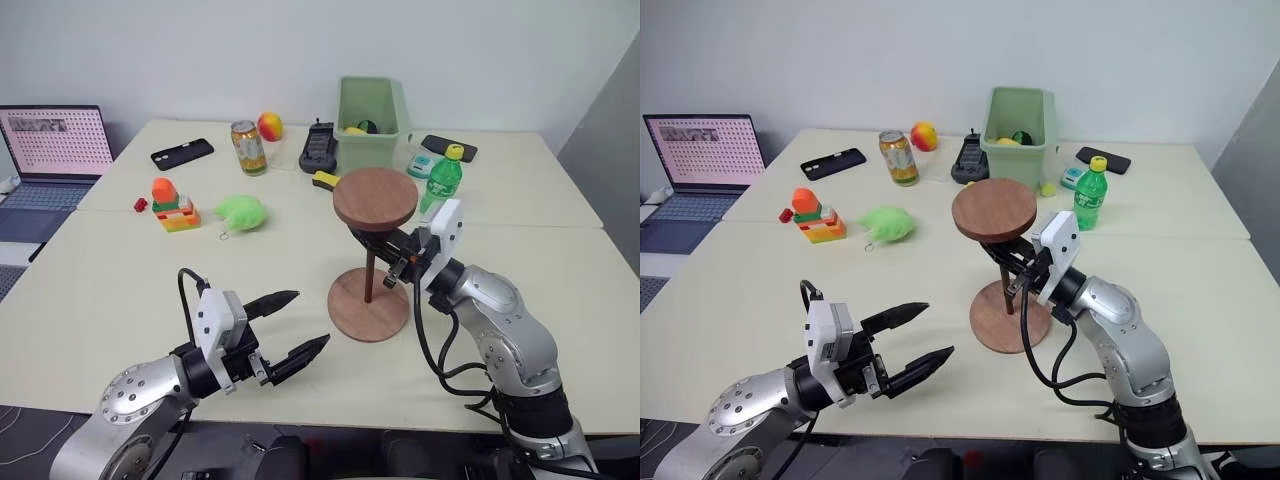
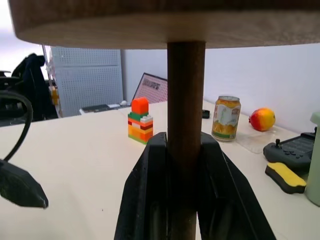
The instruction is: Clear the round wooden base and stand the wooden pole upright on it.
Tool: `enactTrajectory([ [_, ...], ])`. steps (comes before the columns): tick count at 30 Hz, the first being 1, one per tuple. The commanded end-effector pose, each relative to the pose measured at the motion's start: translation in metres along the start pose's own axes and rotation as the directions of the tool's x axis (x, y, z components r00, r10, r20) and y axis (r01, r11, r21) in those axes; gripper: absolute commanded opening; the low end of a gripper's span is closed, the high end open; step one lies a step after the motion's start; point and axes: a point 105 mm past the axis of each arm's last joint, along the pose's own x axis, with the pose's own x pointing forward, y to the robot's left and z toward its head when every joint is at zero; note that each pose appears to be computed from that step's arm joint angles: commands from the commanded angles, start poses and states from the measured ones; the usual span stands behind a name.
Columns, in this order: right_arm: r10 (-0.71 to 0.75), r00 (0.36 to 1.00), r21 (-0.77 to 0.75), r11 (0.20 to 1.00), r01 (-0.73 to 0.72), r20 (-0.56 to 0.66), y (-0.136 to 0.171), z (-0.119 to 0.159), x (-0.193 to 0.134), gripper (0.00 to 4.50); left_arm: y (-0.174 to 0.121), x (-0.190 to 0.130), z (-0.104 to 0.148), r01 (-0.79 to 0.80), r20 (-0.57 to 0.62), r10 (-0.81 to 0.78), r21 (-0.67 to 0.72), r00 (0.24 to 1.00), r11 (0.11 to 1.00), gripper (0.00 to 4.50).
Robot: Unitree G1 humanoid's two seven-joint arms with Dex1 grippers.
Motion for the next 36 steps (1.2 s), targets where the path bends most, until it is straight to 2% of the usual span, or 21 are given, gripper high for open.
enactTrajectory([
  [1,0.013,0.950,0.117,0.993,0.025,-0.311,0.006,-0.077,-0.016,0.26,0.000,0.001,0.005,0.010,0.015,-0.010,0.028,1.000,1.000,4.50],
  [7,0.018,0.951,0.093,0.996,0.012,-0.310,0.005,-0.074,-0.017,0.26,0.002,0.002,0.007,0.011,0.020,-0.012,0.037,1.000,0.999,4.50],
  [8,0.014,0.954,0.090,0.996,0.013,-0.298,0.003,-0.071,-0.016,0.60,0.003,0.002,0.007,0.010,0.020,-0.011,0.039,1.000,0.999,4.50],
  [13,0.055,0.970,0.157,0.987,-0.018,-0.236,-0.002,-0.055,-0.014,1.60,0.009,0.007,0.012,0.004,0.034,-0.006,0.065,0.999,0.998,4.50],
  [17,0.105,0.966,0.189,0.980,-0.060,-0.237,-0.007,-0.048,-0.019,2.40,0.016,0.012,0.023,0.004,0.063,-0.009,0.073,0.998,0.997,4.50],
  [22,0.163,0.938,0.216,0.971,-0.098,-0.307,-0.012,-0.049,-0.030,3.51,0.022,0.016,0.028,0.024,0.056,-0.028,0.081,0.998,0.996,4.50],
  [24,0.219,0.895,0.213,0.966,-0.145,-0.388,-0.018,-0.047,-0.050,4.18,0.034,0.012,0.030,0.062,-0.039,-0.060,0.075,0.997,0.995,4.50],
  [26,0.250,0.864,0.207,0.963,-0.173,-0.437,-0.022,-0.045,-0.063,4.39,0.044,0.007,0.030,0.085,-0.116,-0.078,0.054,0.990,0.995,4.50],
  [29,0.271,0.819,0.202,0.960,-0.193,-0.506,-0.039,-0.039,-0.087,4.39,0.070,-0.004,0.034,0.097,-0.263,-0.076,0.068,0.962,0.993,4.50],
  [33,0.339,0.770,0.222,0.940,-0.258,-0.541,-0.044,-0.024,-0.103,4.39,0.095,-0.012,0.049,0.092,-0.301,-0.055,0.109,0.952,0.990,4.50],
  [36,0.353,0.772,0.215,0.935,-0.281,-0.528,-0.041,-0.014,-0.104,4.39,0.103,-0.015,0.052,0.112,-0.325,-0.058,0.150,0.944,0.982,4.50],
])
